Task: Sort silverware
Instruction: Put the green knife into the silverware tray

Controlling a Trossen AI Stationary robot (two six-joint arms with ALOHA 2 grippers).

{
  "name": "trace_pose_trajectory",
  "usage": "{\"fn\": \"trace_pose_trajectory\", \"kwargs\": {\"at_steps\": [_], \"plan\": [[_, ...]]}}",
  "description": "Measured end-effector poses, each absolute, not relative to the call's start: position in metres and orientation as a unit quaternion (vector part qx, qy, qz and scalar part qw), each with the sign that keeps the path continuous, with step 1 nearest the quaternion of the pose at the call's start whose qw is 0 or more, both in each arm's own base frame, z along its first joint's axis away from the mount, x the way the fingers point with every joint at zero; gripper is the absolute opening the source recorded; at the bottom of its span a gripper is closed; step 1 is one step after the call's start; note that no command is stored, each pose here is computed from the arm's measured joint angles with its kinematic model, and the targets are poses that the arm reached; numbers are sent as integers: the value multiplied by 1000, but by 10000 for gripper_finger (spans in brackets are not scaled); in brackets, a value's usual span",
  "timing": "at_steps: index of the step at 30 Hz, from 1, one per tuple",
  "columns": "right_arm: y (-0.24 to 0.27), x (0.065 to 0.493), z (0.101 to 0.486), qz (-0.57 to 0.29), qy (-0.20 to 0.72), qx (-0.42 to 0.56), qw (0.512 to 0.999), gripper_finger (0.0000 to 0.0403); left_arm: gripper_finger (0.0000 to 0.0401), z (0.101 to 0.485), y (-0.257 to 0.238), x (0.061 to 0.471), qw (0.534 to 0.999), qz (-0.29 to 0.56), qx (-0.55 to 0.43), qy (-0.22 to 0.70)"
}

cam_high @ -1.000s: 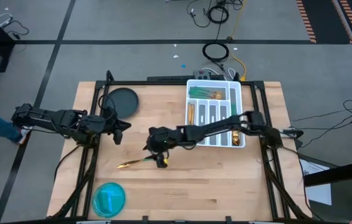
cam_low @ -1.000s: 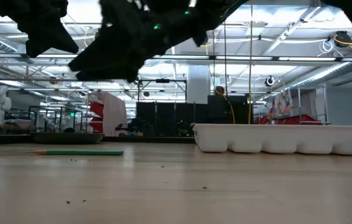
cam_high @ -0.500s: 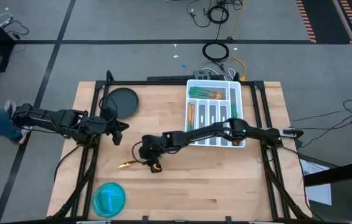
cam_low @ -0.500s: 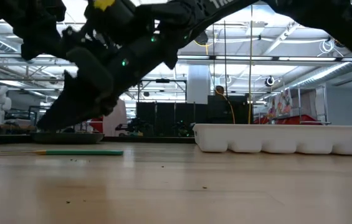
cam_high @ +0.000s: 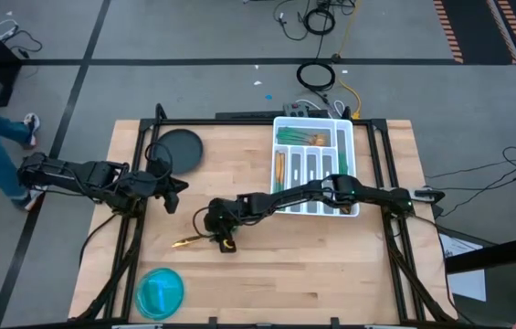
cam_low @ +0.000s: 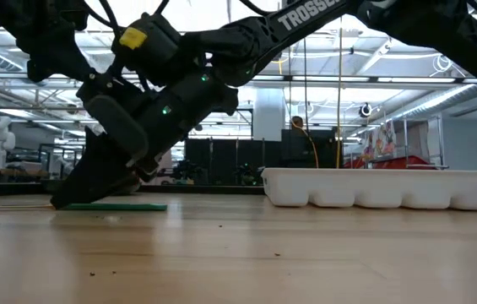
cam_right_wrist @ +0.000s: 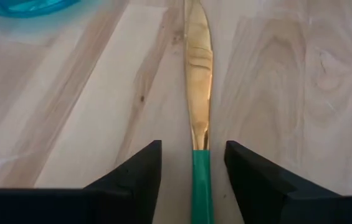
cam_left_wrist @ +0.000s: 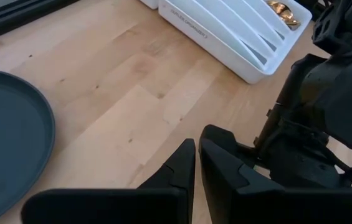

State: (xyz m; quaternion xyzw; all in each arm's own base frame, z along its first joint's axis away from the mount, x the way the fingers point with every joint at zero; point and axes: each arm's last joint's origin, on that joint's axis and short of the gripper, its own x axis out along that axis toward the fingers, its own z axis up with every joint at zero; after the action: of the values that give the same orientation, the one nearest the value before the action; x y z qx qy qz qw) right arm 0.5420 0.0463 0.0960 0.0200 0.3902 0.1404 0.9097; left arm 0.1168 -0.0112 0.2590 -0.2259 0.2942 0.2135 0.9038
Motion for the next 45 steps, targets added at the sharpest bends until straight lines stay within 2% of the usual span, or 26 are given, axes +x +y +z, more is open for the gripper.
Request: {"fn": "trace_pose_trajectory", "kwargs": {"at_steps": [3, 9, 11, 18, 29, 37, 45], "plan": [[46, 540, 90, 137, 407, 17, 903, 138, 32, 259, -11, 117, 904, 214, -225, 294], [50, 536, 85, 137, 427, -11, 894, 35, 32, 259, -11, 116, 903, 215, -224, 297], [53, 536, 85, 138, 430, -16, 892, 12, 32, 258, -11, 116, 902, 217, -223, 300], [60, 534, 90, 98, 434, -10, 896, 4, 32, 258, -11, 116, 902, 217, -223, 301], [51, 523, 131, 34, 457, 85, 885, 1, 32, 258, -11, 116, 902, 216, -223, 300], [49, 516, 164, -1, 448, 88, 890, 0, 32, 258, -11, 116, 902, 216, -222, 301], [36, 503, 175, -50, 489, 122, 862, 0, 32, 258, -11, 116, 902, 223, -220, 297]]}}
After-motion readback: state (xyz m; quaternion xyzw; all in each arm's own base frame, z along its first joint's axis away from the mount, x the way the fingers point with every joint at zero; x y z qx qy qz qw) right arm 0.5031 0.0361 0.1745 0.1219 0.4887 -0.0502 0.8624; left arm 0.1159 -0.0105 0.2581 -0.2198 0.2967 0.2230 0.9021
